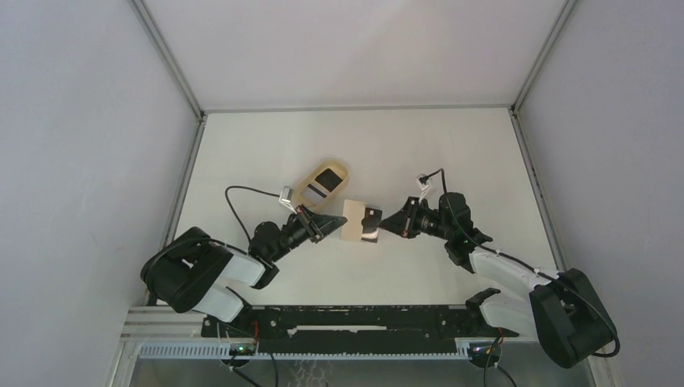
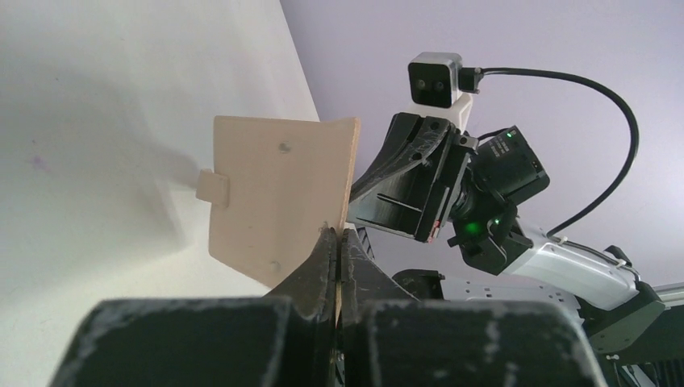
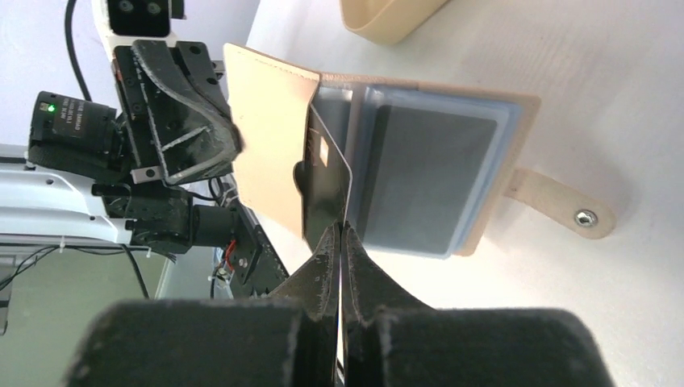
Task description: Take the credit cards out of the card holder
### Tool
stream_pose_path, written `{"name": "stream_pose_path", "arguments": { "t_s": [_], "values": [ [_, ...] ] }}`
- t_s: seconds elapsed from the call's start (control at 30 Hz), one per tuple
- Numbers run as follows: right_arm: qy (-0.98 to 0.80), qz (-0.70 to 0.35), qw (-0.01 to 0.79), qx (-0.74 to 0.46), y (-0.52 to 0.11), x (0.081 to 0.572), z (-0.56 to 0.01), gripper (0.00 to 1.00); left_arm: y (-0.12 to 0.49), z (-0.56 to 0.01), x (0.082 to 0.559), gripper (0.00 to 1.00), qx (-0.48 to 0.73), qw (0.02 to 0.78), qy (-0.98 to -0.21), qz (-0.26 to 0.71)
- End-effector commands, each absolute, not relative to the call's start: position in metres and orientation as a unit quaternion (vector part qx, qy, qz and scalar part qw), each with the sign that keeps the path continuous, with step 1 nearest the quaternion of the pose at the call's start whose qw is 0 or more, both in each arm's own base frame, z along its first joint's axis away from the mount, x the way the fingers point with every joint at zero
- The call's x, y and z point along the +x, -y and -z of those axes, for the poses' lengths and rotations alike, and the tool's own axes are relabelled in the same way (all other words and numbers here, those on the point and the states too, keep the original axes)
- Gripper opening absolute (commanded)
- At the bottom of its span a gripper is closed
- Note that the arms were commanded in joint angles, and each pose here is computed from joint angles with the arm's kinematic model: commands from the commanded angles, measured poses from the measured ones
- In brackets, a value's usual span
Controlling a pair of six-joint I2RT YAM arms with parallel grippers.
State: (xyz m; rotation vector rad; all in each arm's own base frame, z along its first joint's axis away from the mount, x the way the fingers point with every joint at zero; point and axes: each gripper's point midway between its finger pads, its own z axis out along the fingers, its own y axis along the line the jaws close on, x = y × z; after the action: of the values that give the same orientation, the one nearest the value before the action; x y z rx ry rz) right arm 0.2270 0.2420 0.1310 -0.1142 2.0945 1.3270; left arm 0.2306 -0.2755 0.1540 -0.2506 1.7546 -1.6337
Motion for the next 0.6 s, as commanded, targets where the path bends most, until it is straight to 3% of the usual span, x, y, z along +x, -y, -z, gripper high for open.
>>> {"name": "stream_pose_path", "arguments": {
  "t_s": [0.0, 0.57],
  "values": [
    [-0.803, -0.490, 0.337, -0.044, -0.232, 0.229, -0.126, 0.00, 0.269, -0.171, 0.226, 0.00, -0.085, 0.376, -0.656, 0.648],
    [-0.833, -0.451, 0.319, -0.016, -0.213, 0.225, -0.107, 0.00, 0.254, -0.134, 0.213, 0.00, -0.100, 0.365, -0.692, 0.615]
  ]
}}
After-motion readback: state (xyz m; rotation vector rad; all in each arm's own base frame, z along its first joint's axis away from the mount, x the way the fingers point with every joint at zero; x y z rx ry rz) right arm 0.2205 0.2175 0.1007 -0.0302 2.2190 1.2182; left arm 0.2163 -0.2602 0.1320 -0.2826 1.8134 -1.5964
